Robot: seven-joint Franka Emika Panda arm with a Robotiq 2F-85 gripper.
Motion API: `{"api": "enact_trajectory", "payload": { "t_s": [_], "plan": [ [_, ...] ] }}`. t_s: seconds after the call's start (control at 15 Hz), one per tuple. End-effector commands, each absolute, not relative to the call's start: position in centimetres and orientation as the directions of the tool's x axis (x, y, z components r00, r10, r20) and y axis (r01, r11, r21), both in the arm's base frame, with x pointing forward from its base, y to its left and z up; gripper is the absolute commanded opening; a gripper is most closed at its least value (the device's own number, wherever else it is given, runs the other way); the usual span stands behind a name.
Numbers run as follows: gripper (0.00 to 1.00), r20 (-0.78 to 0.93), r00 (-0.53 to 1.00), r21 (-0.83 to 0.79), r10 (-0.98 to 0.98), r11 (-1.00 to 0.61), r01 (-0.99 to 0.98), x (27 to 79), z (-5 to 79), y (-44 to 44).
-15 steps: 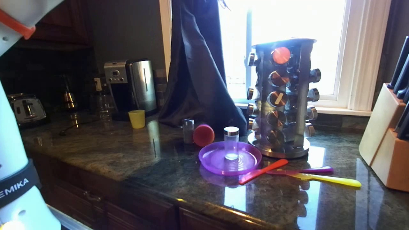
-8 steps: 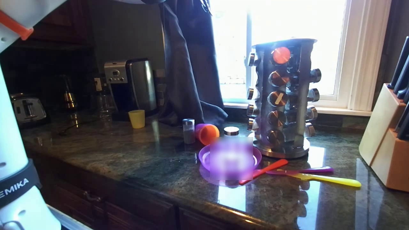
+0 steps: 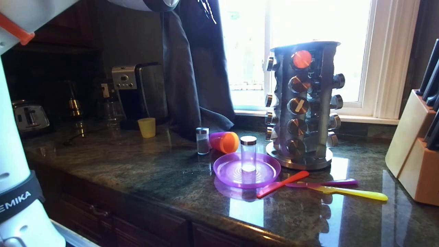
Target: Open the curtain.
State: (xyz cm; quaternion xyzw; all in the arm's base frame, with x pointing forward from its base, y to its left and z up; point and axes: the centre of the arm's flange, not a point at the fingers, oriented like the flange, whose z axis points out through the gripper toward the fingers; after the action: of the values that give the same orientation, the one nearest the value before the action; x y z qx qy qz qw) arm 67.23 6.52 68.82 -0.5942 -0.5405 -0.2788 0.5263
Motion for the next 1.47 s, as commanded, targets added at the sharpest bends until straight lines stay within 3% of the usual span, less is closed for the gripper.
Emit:
{"api": "enact_trajectory", "payload": {
  "t_s": [0.0,0.33,0.67,1.4],
  "plan": [
    [0.28,0.858,0.242,-0.375,0.453,0.232,0.897,63.9,62.5,8.5],
    [0.64,0.685,0.246,-0.51,0.686,0.21,0.834,63.9,59.1,6.3],
    [0.99,0.495,0.334,-0.557,0.802,-0.001,0.83,62.3,59.2,2.5],
    [1.0,0.219,0.525,-0.247,0.823,-0.473,0.845,56.5,67.9,-9.8]
  ]
}}
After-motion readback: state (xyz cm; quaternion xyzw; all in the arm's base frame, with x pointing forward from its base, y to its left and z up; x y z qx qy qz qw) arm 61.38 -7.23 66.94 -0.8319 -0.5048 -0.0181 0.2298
